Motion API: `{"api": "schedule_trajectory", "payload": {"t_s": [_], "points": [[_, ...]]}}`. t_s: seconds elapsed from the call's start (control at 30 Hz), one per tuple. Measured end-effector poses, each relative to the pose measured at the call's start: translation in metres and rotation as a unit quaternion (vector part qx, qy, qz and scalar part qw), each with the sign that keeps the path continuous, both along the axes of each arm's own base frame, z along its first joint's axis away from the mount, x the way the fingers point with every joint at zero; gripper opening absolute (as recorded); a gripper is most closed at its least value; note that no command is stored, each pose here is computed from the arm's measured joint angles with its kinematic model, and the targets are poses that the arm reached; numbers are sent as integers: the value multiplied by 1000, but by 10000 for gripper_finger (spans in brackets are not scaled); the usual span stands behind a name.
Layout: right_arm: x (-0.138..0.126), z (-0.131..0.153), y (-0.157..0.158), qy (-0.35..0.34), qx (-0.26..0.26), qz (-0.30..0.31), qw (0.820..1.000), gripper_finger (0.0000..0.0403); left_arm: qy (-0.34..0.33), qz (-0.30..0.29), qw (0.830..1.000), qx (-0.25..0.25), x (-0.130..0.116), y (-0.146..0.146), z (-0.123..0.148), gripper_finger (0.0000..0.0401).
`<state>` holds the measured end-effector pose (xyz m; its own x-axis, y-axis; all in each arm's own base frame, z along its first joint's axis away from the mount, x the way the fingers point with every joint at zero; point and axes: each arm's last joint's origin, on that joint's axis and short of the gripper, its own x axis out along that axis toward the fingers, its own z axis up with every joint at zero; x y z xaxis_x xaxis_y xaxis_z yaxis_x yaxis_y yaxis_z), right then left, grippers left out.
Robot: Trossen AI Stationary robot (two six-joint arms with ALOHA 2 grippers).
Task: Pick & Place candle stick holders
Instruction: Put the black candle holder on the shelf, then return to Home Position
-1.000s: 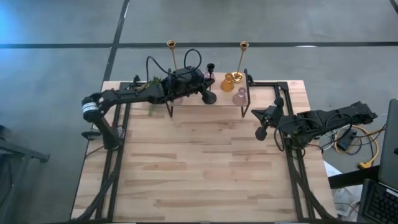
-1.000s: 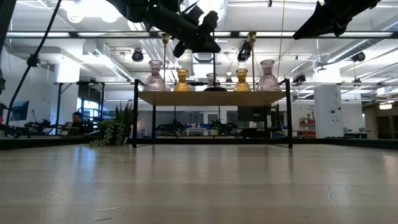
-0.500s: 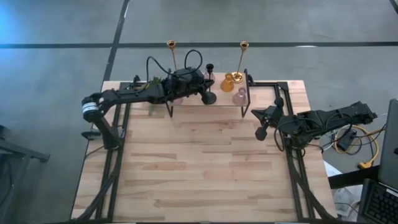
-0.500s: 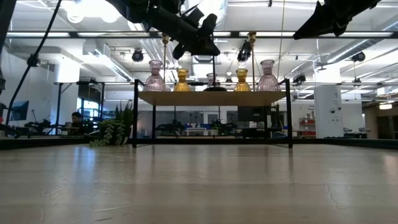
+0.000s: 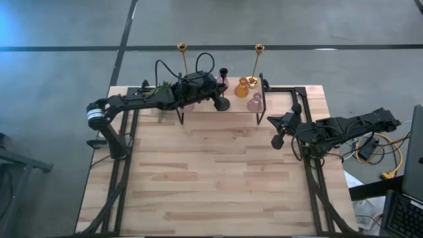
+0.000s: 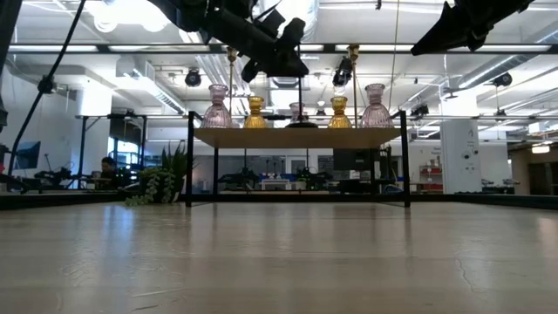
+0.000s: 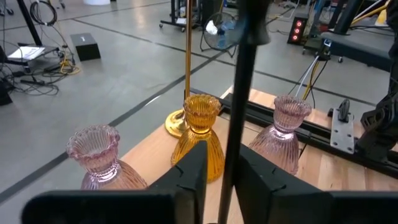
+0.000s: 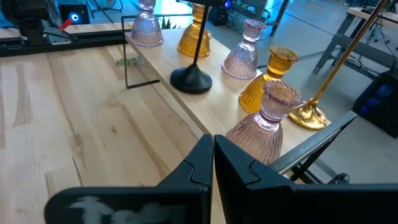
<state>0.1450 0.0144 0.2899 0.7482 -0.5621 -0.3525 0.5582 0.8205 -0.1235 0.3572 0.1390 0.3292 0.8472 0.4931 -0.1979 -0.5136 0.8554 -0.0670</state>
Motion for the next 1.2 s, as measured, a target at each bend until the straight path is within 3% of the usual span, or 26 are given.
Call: {"api": "schedule_trajectory", "payload": {"t_s": [0.57,1.0,1.2], "points": [[0,0,0,0,0,0,1000,8,8,1,1000,-5,-4,-2,3,211],[0,0,0,-2,2,-1,1000,8,47,-8,999,-25,-39,-18,28,218],[0,0,0,-2,1,-1,1000,8,64,-49,996,-38,-64,-39,45,218]]}}
